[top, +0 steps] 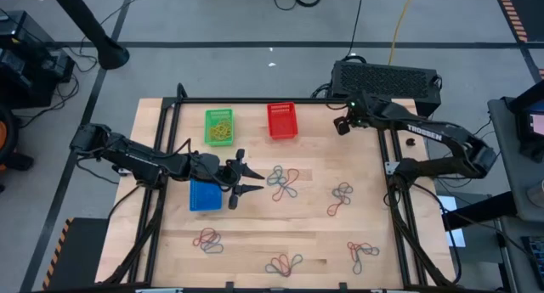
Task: Sort rubber bands into baskets
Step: Put the yellow rubber band into the green bin
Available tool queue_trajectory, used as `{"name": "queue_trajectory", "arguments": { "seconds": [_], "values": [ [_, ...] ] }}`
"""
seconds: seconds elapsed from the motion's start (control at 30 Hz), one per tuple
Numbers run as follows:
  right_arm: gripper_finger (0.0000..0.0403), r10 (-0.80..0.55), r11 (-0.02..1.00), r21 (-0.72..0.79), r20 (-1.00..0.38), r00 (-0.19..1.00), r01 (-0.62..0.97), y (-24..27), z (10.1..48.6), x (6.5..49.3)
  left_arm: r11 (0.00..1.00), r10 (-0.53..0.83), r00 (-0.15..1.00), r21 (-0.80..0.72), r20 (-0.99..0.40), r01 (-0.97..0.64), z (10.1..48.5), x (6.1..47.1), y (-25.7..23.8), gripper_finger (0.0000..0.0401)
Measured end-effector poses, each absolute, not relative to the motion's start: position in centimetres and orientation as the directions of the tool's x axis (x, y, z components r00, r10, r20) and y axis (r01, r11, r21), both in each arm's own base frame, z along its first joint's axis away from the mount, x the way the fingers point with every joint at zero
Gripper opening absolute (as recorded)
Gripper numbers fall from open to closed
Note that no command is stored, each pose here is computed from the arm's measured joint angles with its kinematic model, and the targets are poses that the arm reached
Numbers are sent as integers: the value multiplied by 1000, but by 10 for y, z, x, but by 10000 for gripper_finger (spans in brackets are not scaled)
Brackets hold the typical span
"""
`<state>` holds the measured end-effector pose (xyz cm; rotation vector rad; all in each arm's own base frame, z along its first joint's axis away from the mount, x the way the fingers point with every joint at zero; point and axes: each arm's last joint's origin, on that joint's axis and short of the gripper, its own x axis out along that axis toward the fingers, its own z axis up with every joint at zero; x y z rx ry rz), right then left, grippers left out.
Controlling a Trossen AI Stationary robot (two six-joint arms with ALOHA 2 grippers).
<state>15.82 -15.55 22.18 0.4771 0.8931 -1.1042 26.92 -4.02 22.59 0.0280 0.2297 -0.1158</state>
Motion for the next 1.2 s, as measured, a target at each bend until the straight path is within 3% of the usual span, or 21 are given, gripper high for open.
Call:
{"name": "queue_trajectory", "arguments": {
  "seconds": [0.3,0.57,1.0,1.2],
  "values": [
    [0,-495,430,-118,-860,125,895,-141,219,156,993,-111,967,14,-229,118,226,269,-40,141],
    [6,-505,440,-95,-849,159,893,-136,220,164,993,-111,967,15,-228,118,226,269,-40,141],
    [124,-423,398,-163,-906,23,903,-159,177,179,993,-111,967,14,-228,118,226,269,-40,141],
    [150,-393,379,-201,-919,-39,903,-165,154,185,993,-111,967,14,-231,117,226,269,-40,141]
  ]
}}
